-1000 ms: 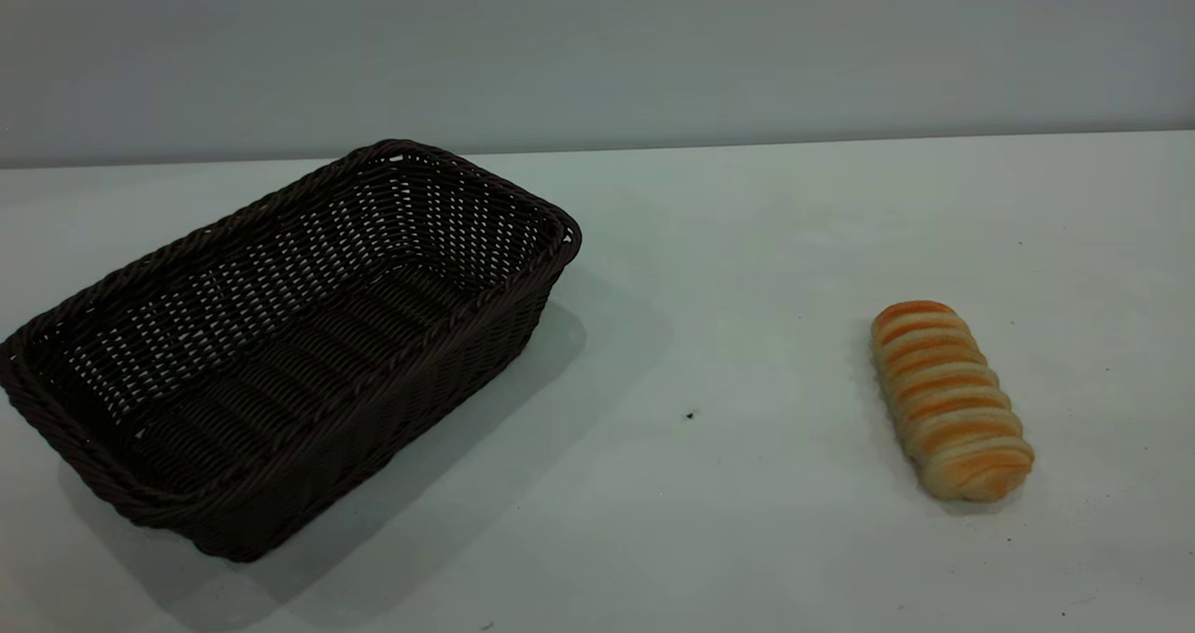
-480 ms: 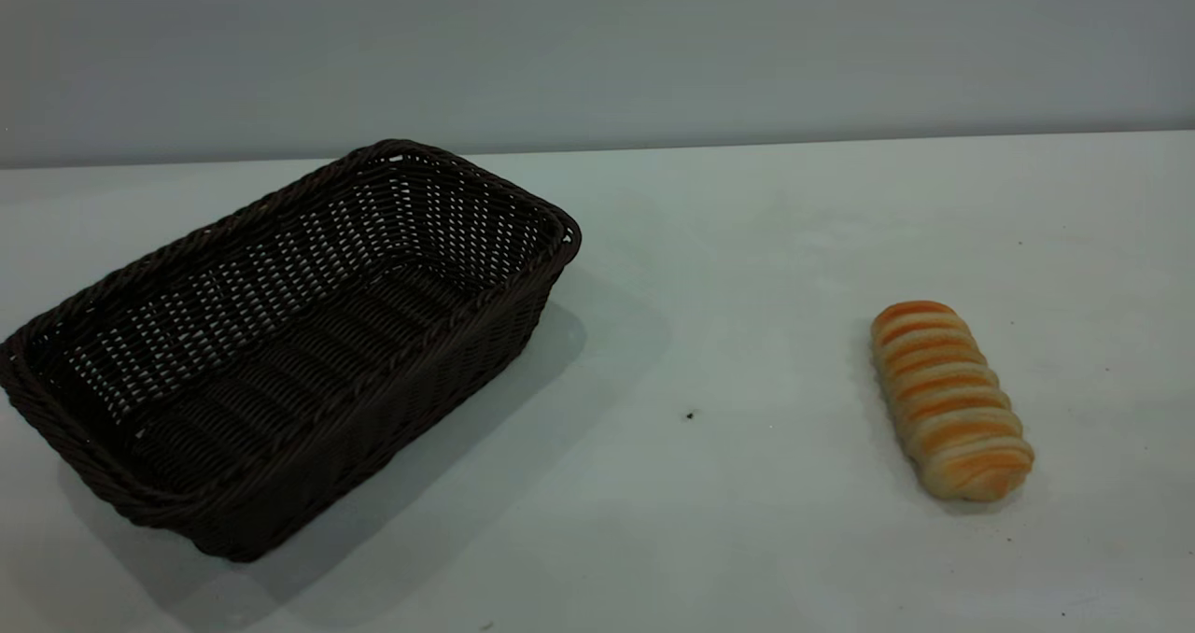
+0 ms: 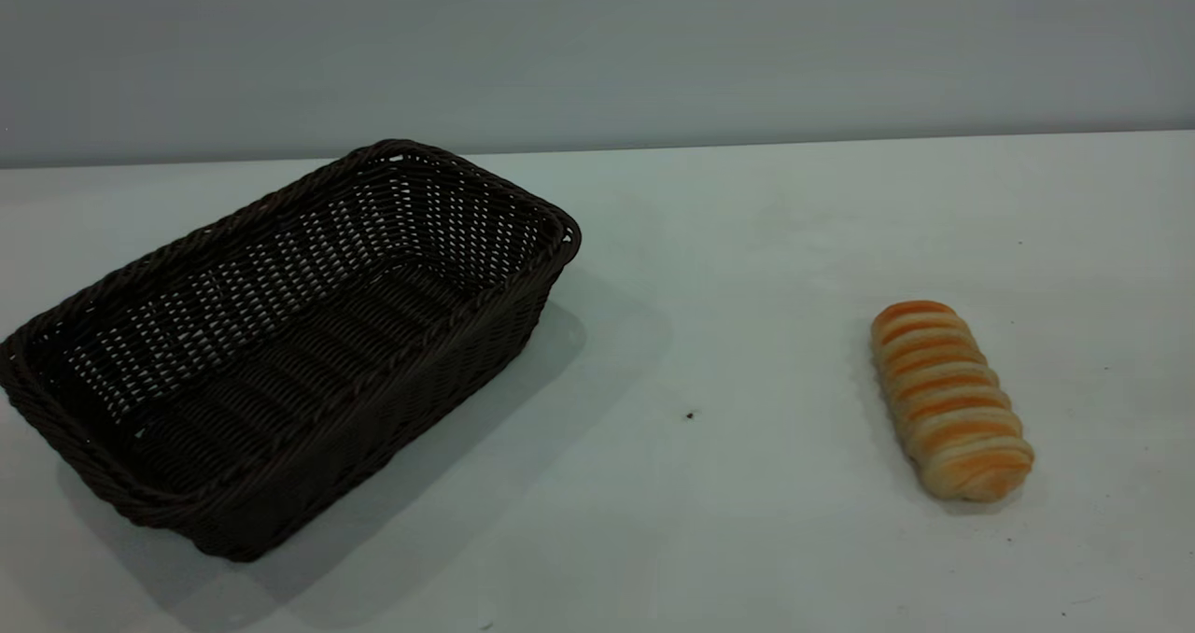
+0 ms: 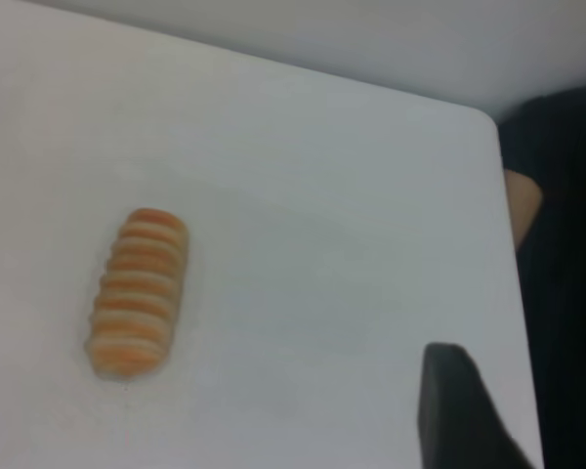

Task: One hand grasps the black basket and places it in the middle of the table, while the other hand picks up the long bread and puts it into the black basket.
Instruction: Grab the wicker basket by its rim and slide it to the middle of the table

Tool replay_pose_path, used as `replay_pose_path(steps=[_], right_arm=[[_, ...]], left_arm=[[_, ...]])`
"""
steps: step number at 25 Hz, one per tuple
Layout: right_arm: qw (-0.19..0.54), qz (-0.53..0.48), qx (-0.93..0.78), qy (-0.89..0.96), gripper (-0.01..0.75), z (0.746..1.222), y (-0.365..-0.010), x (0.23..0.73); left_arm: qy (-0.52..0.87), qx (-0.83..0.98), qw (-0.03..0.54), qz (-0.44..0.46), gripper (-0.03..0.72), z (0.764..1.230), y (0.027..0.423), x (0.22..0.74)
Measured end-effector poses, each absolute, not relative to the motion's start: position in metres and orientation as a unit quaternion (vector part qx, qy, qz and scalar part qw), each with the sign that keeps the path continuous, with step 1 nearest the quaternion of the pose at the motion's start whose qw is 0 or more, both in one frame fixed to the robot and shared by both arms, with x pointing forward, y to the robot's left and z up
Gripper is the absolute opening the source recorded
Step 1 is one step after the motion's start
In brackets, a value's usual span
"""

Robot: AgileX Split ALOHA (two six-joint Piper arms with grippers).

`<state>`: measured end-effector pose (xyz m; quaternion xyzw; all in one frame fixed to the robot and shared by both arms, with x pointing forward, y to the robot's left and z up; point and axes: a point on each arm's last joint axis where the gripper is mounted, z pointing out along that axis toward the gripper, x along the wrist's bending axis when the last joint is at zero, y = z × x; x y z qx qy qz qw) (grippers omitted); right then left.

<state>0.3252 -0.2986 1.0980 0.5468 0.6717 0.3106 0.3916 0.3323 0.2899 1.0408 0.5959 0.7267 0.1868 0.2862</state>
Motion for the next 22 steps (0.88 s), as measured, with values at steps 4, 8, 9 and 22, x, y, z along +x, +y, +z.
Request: replay_pose_path(steps=[4, 8, 9, 22], right_arm=[[0.36, 0.307, 0.558, 0.682, 0.345, 1.091, -0.292, 0.35], [0.325, 0.317, 0.573, 0.682, 0.355, 1.085, -0.287, 0.362], [0.32, 0.32, 0.576, 0.681, 0.356, 1.085, -0.286, 0.363], [0.266, 0.364, 0.57, 0.686, 0.356, 1.084, -0.271, 0.361]], left_arm=[[0.741, 0.606, 0.243, 0.159, 0.573, 1.025, 0.285, 0.362], [0.77, 0.597, 0.192, 0.12, 0.573, 1.001, 0.281, 0.389], [0.777, 0.592, 0.183, 0.113, 0.573, 0.996, 0.281, 0.394], [0.82, 0.557, 0.116, 0.064, 0.573, 0.931, 0.273, 0.44]])
